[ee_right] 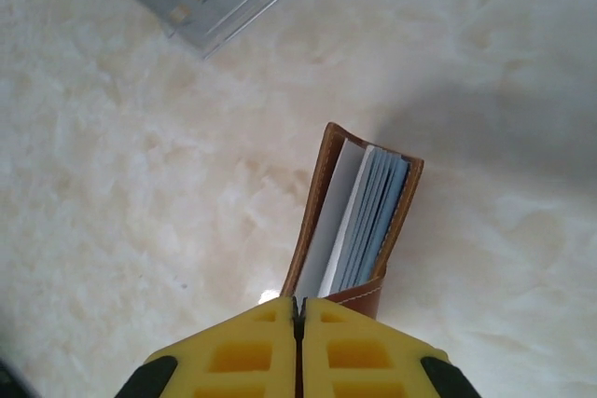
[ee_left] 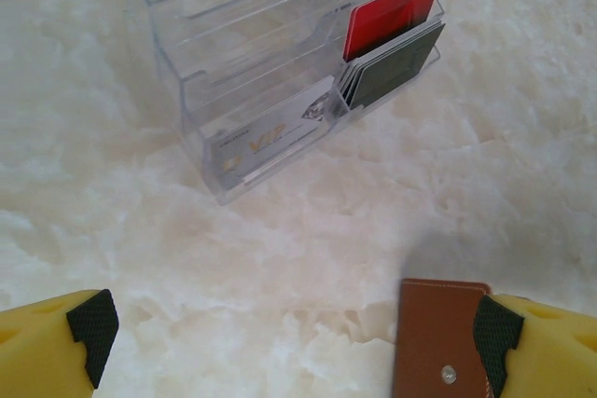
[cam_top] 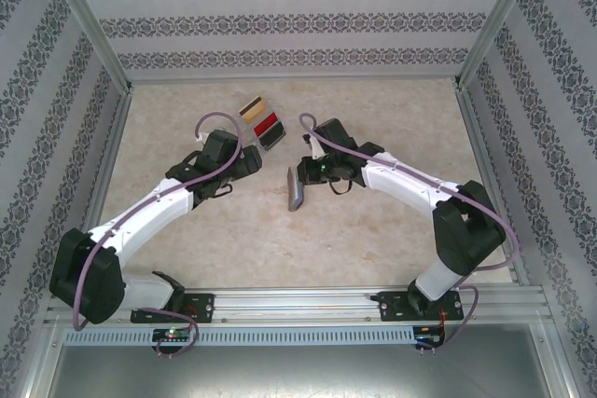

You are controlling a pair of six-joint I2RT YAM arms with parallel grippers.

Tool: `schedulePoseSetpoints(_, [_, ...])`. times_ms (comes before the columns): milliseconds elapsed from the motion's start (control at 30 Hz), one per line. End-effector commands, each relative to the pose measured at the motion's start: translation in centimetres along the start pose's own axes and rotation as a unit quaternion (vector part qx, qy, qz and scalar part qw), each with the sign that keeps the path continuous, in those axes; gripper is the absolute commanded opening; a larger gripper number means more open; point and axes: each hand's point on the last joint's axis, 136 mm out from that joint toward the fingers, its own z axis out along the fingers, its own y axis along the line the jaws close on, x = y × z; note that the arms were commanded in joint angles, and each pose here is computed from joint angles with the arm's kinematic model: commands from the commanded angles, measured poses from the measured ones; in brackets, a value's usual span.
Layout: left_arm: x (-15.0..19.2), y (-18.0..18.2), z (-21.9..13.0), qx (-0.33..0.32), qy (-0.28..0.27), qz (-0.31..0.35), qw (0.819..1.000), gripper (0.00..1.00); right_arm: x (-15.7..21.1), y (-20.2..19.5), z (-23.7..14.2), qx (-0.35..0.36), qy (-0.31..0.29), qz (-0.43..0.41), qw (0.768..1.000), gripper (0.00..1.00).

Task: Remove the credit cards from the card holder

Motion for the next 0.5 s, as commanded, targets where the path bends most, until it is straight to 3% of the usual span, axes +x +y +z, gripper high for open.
schedulePoseSetpoints(0, [0.1,1.5,-0.6,-0.016,-0.002,0.003,1.0,0.99,-0.9,1.5,0.4,-0.028,-0.003,0.012,1.0,0.08])
schedulePoseSetpoints(467, [0.3,1.0,-0.5,0.002,0.004,-0.007,1.0,1.0,-2.7,4.8,-1.3,-0.099,-0.035,-0.012,0.994,0.08])
